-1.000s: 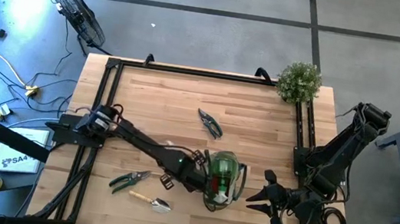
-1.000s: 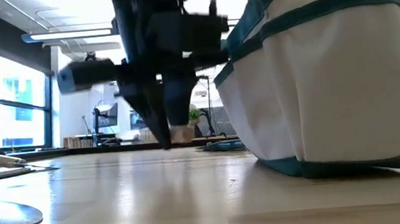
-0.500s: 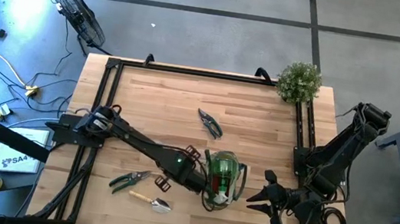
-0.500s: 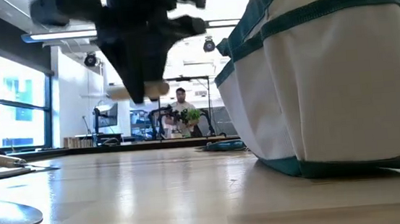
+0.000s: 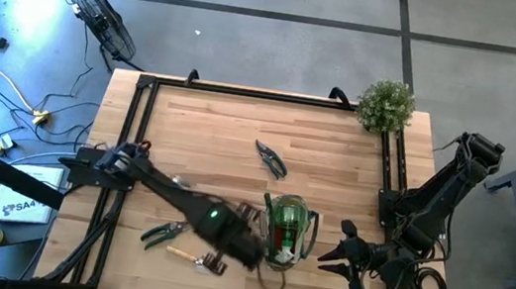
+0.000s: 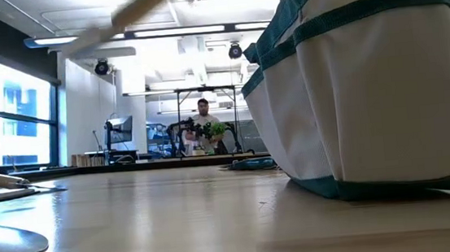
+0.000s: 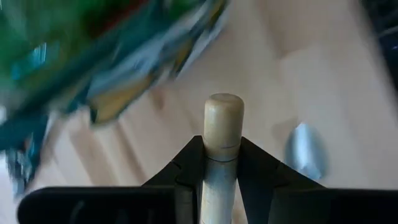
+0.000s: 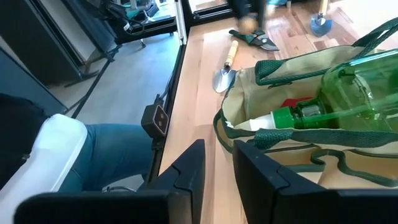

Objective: Pick & Place Garden tools in Gardening bag
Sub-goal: Put the top right brown trowel into the gardening bag

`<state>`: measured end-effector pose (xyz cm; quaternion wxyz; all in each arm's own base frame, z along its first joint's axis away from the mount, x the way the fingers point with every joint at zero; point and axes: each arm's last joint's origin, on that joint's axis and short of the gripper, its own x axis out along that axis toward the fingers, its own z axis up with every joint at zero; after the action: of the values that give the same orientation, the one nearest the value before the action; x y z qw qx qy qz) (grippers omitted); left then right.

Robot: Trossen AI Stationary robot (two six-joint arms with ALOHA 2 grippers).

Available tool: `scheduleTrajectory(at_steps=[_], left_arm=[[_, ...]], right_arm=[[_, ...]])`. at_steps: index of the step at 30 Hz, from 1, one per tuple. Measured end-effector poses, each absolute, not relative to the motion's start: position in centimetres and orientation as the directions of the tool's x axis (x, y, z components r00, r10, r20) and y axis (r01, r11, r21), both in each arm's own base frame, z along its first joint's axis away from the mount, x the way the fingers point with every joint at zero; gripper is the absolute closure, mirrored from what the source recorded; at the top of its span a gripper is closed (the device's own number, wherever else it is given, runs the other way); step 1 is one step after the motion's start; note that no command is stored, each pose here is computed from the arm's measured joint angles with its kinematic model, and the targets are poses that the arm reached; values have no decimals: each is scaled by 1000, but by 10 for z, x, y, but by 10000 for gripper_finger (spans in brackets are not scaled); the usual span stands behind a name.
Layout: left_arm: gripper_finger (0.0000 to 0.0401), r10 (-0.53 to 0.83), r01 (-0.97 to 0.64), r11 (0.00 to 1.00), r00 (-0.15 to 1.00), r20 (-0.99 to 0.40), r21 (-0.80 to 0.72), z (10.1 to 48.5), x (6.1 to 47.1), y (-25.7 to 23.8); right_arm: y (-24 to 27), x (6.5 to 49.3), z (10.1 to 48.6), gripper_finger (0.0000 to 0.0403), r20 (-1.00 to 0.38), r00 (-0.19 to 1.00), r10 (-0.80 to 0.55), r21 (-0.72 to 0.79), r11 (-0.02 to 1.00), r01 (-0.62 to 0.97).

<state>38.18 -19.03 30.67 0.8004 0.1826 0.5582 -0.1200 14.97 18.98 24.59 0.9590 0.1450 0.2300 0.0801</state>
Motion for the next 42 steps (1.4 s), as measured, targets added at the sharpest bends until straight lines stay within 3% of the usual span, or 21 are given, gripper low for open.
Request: scheduleTrajectory(at_steps=[4,10,17,21,28,34,42], left_arm=[[339,33,389,890,462,-886,236,330,370,-216],[339,232,236,875,561,-794,423,345,325,-256],[339,310,86,853,711,-631,515,352,268,-305],[339,318,-1,840,811,-492,543,358,255,-324],[339,295,-25,854,846,-444,520,332,271,-337],[339,147,111,892,845,-515,438,302,313,-331],[339,-170,359,876,856,-488,324,315,355,-286]], right_arm=[[190,150,246,330,-419,881,222,310,946,-92],[194,152,238,330,-444,868,221,289,953,-95],[205,159,222,330,-474,852,221,261,960,-103],[214,165,228,330,-389,881,267,269,948,-169],[221,169,244,330,-250,892,376,196,922,-334],[222,169,244,330,-246,890,384,181,920,-347],[222,168,243,330,-258,876,407,182,911,-370]])
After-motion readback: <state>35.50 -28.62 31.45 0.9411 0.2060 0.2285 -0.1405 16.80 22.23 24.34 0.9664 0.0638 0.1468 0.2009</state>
